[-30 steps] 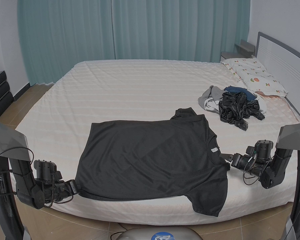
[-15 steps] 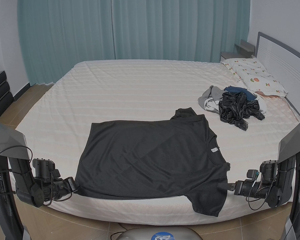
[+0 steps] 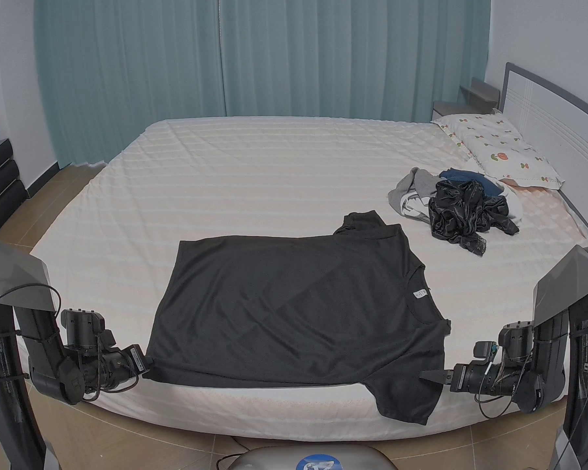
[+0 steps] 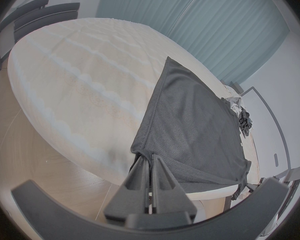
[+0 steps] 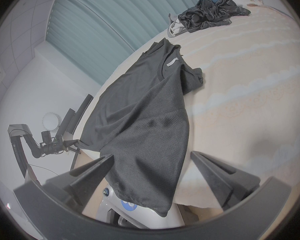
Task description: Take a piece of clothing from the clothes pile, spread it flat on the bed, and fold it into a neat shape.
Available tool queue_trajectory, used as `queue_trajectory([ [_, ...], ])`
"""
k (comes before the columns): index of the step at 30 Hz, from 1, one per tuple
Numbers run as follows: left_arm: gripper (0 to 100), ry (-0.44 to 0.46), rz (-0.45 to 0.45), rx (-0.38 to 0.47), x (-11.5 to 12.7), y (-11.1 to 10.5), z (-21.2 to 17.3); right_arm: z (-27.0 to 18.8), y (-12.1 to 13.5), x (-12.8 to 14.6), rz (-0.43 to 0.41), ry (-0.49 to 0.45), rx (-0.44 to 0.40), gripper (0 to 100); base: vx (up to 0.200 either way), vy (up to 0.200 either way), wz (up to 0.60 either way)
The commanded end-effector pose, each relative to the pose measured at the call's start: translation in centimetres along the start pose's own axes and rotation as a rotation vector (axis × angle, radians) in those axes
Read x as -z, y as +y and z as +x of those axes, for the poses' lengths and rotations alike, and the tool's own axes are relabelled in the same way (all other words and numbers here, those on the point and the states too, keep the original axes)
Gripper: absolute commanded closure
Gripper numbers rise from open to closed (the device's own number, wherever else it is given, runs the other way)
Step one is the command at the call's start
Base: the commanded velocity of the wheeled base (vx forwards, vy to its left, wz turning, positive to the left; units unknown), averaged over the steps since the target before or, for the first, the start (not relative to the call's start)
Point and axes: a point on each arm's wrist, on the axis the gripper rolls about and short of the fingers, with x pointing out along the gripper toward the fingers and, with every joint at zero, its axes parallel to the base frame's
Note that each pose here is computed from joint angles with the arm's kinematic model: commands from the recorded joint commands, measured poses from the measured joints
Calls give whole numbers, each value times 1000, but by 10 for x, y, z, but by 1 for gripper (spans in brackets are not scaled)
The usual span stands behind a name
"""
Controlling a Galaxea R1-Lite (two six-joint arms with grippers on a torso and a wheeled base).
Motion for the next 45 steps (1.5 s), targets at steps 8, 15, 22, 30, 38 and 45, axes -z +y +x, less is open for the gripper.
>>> queue_trajectory([
  [8,100,-12,15,-7,-1,0,-4,-19,-7,6,18,6,39,100,0,0,0],
  [15,100,-47,60,-23,-2,3,-7,-31,-4,7,16,9,45,100,0,0,0],
  [22,100,-63,131,-81,-1,8,-11,-50,6,15,-30,49,26,100,0,0,0],
  [30,100,-74,158,-85,-2,7,-21,-60,12,18,-55,115,42,100,0,0,0],
  [38,100,-48,235,-152,7,11,-28,-73,19,23,-96,190,51,100,0,0,0],
  [45,100,-14,290,-196,15,15,-31,-80,24,24,-117,215,51,100,0,0,0],
])
